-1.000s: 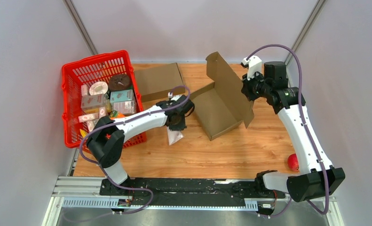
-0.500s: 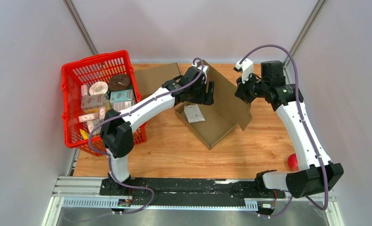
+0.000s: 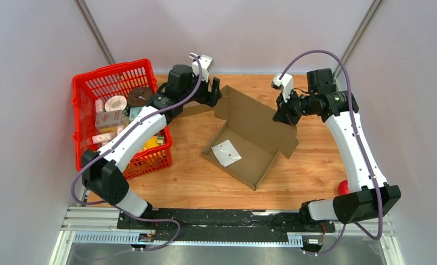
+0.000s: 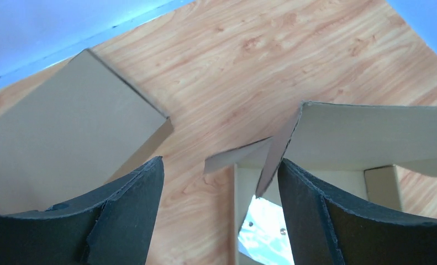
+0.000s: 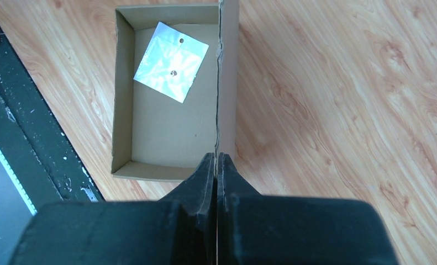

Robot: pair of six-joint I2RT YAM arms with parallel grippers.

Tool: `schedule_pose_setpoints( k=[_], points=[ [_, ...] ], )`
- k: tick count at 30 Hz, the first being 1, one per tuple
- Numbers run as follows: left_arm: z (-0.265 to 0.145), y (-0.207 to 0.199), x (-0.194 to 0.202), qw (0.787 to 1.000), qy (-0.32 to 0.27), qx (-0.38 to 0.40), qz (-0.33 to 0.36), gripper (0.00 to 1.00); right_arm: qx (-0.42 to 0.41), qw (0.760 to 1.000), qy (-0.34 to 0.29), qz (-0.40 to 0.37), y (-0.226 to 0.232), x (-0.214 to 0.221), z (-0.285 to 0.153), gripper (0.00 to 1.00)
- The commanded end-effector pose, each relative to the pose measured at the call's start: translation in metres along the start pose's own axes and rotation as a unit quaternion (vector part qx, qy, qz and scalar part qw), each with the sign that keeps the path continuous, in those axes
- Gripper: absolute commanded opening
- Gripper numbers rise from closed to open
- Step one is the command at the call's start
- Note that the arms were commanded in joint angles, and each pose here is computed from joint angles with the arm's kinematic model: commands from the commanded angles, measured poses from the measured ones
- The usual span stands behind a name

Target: Fold the paper box

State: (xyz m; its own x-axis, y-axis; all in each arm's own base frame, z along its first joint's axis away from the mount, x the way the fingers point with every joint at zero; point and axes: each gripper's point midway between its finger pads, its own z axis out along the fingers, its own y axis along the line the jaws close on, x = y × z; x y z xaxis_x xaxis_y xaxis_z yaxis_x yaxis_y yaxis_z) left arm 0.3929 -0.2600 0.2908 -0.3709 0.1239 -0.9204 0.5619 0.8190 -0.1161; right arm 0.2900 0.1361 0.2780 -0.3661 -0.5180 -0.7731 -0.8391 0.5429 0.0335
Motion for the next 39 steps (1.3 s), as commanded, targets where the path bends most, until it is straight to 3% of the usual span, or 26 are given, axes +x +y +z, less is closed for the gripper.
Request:
schedule_pose_setpoints(
  k=[1, 5, 9, 13, 15, 16, 18, 19, 21, 23, 25, 31, 39],
  points=[
    [0.032, -0.014, 0.021, 0.993, 0.006, 0.086, 0.081, 0.83, -0.025, 0.999, -0.022, -0.025, 0.007, -0.014, -0.004, 0.0],
    [0.043, -0.036, 0.034, 0.978, 0.028, 0.175, 0.111, 0.81, -0.024, 0.999, -0.03, -0.032, 0.003, -0.018, -0.001, 0.0],
    [0.044, -0.04, 0.043, 0.974, 0.028, 0.193, 0.12, 0.75, 0.0, 0.999, -0.028, -0.039, -0.007, -0.018, -0.001, 0.0],
    [0.047, -0.027, 0.047, 0.983, 0.029, 0.15, 0.102, 0.52, 0.052, 0.998, -0.031, -0.035, -0.021, -0.018, -0.002, 0.01],
    [0.05, -0.019, 0.047, 0.989, 0.026, 0.121, 0.085, 0.4, 0.077, 0.996, -0.042, -0.023, -0.028, -0.022, -0.002, 0.06],
    [0.05, -0.018, 0.046, 0.99, 0.015, 0.114, 0.079, 0.25, 0.083, 0.995, -0.044, -0.015, -0.028, -0.021, 0.0, 0.1],
    [0.05, -0.014, 0.046, 0.993, 0.005, 0.101, 0.068, 0.13, 0.126, 0.99, -0.064, 0.027, -0.04, -0.028, -0.003, 0.18],
    [0.049, -0.015, 0.046, 0.993, -0.007, 0.099, 0.07, 0.07, 0.141, 0.987, -0.068, 0.042, -0.042, -0.028, -0.004, 0.29],
    [0.048, -0.014, 0.051, 0.993, -0.012, 0.091, 0.071, 0.05, 0.205, 0.969, -0.084, 0.112, -0.06, -0.03, -0.011, 0.37],
    [0.045, -0.014, 0.052, 0.993, -0.014, 0.09, 0.076, 0.04, 0.231, 0.958, -0.089, 0.146, -0.063, -0.025, -0.017, 0.5],
    [0.04, -0.014, 0.052, 0.992, -0.018, 0.091, 0.089, 0.04, 0.242, 0.949, -0.095, 0.177, -0.064, -0.021, -0.021, 0.56],
    [0.031, -0.019, 0.047, 0.987, -0.042, 0.105, 0.115, 0.04, 0.241, 0.955, -0.064, 0.163, -0.059, 0.012, -0.017, 0.64],
    [0.031, -0.02, 0.055, 0.984, -0.039, 0.115, 0.13, 0.03, 0.202, 0.962, -0.103, 0.154, -0.077, 0.024, -0.016, 0.67]
  ],
)
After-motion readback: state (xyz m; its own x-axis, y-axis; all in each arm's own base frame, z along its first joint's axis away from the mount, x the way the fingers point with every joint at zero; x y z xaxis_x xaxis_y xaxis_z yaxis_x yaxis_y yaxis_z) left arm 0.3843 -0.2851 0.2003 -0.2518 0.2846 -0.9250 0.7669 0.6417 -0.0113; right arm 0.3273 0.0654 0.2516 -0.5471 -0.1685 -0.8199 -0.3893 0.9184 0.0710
